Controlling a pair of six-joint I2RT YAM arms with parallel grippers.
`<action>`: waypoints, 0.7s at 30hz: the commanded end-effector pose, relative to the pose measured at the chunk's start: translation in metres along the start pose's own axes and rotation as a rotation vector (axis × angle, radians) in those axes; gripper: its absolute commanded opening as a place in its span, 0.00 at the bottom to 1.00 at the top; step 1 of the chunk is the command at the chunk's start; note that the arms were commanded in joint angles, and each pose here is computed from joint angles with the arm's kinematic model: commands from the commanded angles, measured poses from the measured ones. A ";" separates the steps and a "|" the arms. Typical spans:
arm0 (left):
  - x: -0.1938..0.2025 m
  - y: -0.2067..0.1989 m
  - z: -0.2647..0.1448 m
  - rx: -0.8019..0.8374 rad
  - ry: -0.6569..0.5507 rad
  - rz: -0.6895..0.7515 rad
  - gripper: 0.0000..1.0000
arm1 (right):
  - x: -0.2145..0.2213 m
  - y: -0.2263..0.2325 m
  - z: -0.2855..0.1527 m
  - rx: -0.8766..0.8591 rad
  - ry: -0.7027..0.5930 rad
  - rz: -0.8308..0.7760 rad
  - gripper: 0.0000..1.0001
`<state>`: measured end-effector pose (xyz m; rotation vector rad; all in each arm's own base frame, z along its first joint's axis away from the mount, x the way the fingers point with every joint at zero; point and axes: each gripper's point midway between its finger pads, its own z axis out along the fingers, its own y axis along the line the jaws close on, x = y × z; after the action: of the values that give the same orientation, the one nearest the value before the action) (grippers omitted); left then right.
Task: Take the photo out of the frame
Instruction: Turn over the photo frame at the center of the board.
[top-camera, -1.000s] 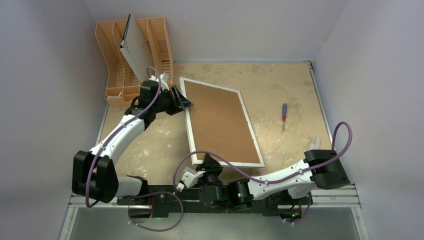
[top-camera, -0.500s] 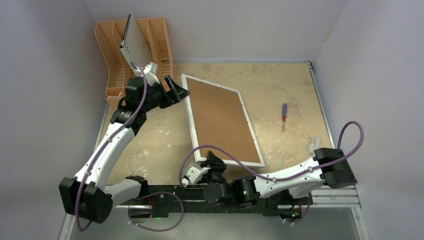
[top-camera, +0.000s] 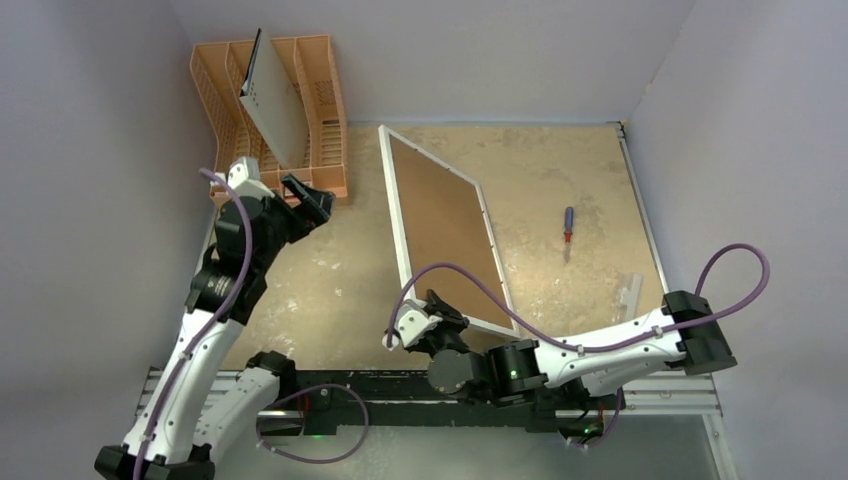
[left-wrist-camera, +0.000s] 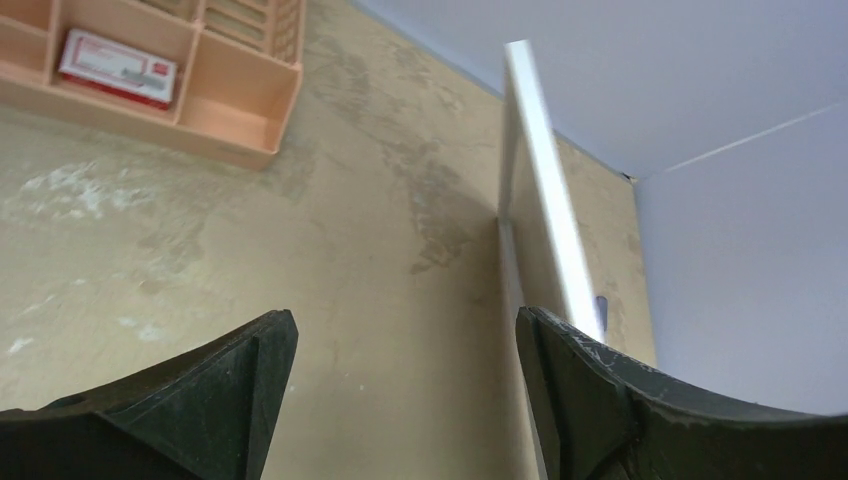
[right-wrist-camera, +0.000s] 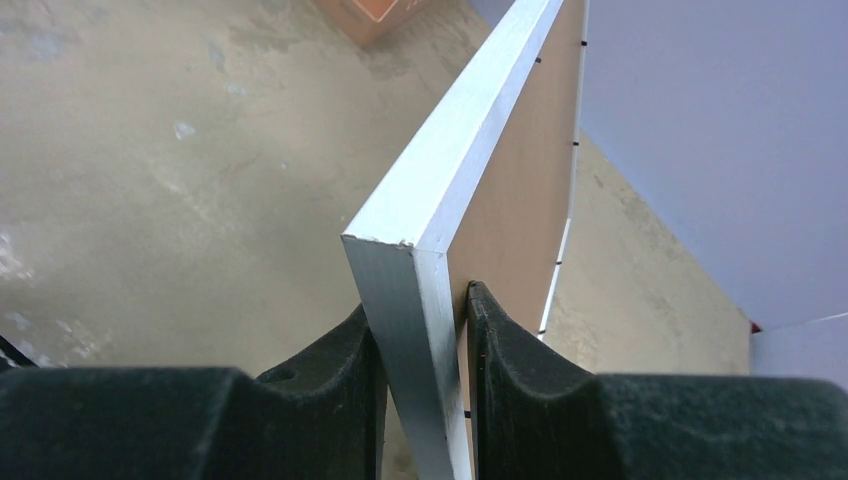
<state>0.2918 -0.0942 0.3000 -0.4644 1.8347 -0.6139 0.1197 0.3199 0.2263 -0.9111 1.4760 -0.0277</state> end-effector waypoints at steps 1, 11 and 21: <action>0.007 0.028 -0.008 -0.084 -0.064 -0.068 0.85 | -0.071 -0.010 -0.012 -0.088 -0.144 0.480 0.00; 0.060 0.040 0.017 -0.055 0.100 -0.072 0.85 | -0.099 -0.041 -0.030 -0.138 -0.278 0.792 0.00; 0.104 0.047 0.036 -0.010 0.237 -0.085 0.85 | -0.024 -0.080 0.001 0.046 -0.102 1.116 0.00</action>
<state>0.2844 -0.1101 0.1778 -0.5429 2.0783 -0.6513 0.1448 0.2880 0.2925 -0.2248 1.6176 0.6125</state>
